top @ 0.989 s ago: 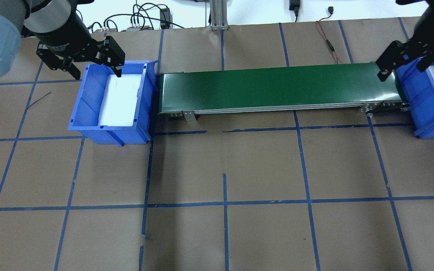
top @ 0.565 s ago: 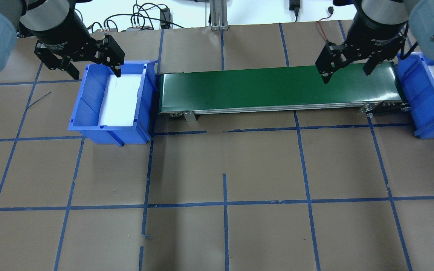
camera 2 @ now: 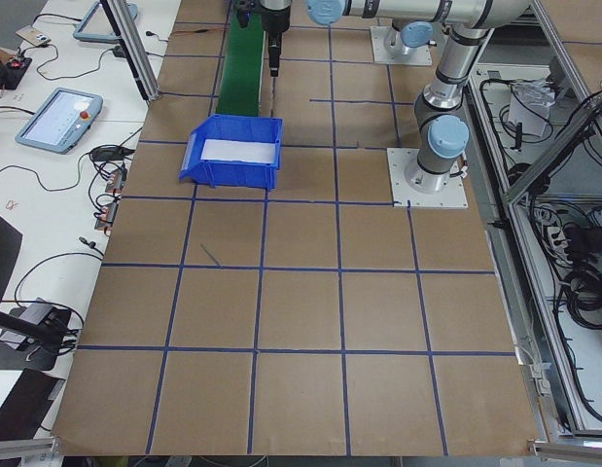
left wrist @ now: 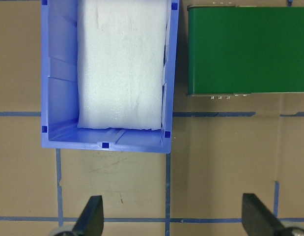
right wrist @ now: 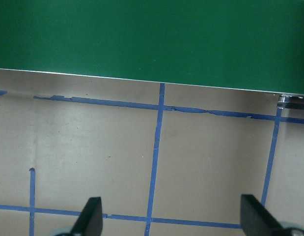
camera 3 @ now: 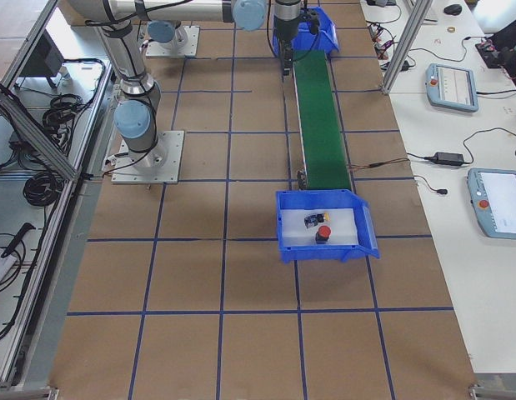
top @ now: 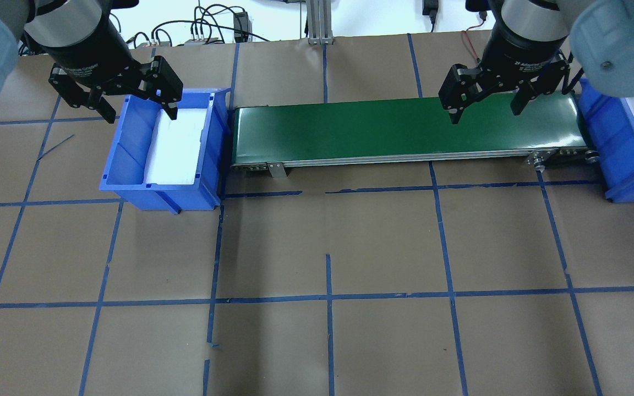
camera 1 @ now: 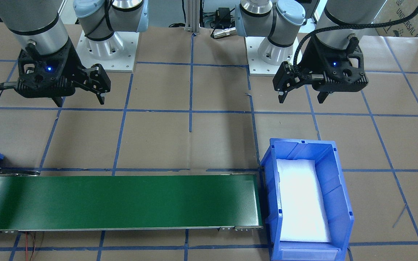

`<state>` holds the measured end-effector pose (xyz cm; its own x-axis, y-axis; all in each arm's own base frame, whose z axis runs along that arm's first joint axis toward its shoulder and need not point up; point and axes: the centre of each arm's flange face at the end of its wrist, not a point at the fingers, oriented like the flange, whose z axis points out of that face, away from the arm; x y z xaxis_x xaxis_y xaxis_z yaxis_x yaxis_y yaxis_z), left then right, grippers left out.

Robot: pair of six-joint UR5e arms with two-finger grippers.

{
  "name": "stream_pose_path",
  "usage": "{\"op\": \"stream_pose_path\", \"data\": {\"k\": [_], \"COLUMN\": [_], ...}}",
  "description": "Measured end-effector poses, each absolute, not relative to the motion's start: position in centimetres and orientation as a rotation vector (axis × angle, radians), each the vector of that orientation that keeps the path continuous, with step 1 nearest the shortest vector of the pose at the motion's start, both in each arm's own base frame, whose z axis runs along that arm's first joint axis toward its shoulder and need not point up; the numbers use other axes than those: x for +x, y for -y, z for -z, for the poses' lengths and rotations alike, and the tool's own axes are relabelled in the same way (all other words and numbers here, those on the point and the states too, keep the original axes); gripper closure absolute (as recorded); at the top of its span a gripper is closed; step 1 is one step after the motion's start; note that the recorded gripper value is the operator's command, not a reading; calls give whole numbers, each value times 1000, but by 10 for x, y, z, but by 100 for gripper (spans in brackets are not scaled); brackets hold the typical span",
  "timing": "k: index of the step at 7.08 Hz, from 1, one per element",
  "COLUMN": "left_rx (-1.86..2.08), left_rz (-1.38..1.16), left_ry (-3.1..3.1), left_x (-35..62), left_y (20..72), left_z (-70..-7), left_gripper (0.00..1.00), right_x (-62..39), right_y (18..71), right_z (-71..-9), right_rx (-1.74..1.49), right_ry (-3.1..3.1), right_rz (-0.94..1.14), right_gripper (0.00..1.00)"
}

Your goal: Transport two buttons from left to right

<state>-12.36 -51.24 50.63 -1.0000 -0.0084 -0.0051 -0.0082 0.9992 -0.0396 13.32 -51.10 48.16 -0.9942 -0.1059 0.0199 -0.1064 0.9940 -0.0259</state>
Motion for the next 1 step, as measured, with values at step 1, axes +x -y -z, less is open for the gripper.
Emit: {"op": "stream_pose_path", "data": {"k": [1], "left_rx": [-9], "left_rz": [60], "left_ry": [-3136], "left_x": [-125], "left_y": [512], "left_z": [-507], "left_gripper": [0], "right_x": [133], "right_y": [511], "right_z": [-481], "right_rx": [164], "right_ry": [3117], "right_rz": [-42], "right_gripper": [0]}}
